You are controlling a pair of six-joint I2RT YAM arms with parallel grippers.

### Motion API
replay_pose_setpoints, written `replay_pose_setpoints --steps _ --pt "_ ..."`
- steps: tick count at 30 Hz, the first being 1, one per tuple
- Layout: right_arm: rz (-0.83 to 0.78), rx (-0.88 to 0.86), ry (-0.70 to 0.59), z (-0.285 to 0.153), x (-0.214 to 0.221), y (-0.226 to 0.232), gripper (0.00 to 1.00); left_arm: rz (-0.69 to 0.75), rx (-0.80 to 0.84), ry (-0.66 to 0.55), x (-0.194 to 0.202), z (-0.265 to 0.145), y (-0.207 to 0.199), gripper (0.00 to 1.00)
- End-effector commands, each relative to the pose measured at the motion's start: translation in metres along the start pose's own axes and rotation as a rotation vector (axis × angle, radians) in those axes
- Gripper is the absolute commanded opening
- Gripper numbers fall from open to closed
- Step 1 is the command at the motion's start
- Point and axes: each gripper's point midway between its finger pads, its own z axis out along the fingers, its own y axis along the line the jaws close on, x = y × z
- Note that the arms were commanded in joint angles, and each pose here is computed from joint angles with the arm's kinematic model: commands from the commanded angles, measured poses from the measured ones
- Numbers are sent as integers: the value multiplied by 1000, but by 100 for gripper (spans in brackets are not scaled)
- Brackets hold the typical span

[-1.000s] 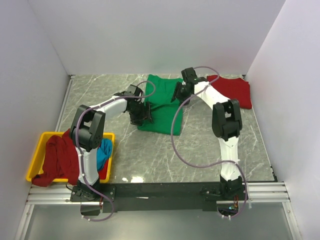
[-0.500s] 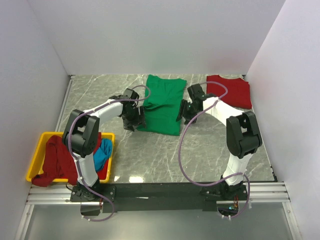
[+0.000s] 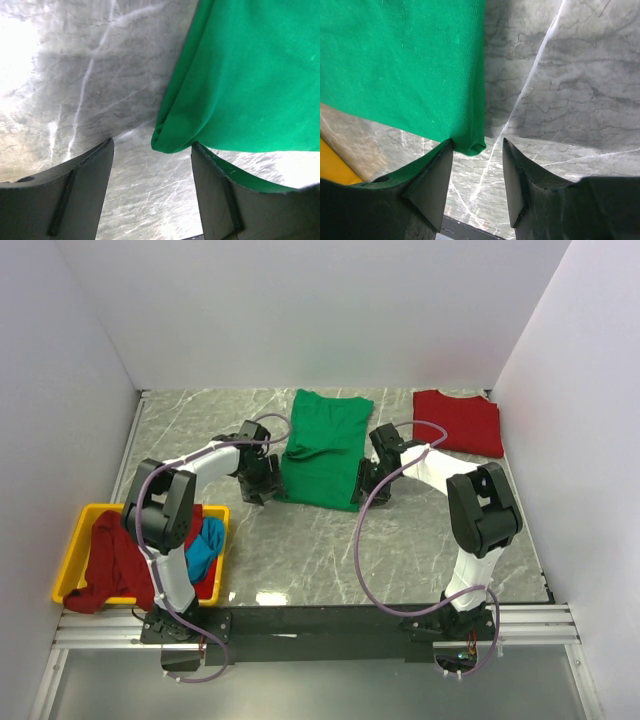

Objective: Fold and stack the t-shirts
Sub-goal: Fold the tshirt

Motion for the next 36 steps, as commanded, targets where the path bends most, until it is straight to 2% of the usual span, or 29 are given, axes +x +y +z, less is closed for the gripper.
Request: replay_pose_setpoints --steps 1,17,25,30,36 --pt "2 -18 8 -1 3 5 50 -21 30 -55 -13 -11 -1 69" --pt "3 -16 96 21 16 0 41 -71 104 -69 -29 -11 -9 66" --pt "-3 -12 124 30 20 -2 27 -74 112 -51 -27 -5 -10 65" --pt "-2 -12 127 31 21 -2 18 -76 110 -37 -24 0 -9 60" --pt "-4 -10 128 30 20 -2 15 -91 127 -12 -20 11 -10 52"
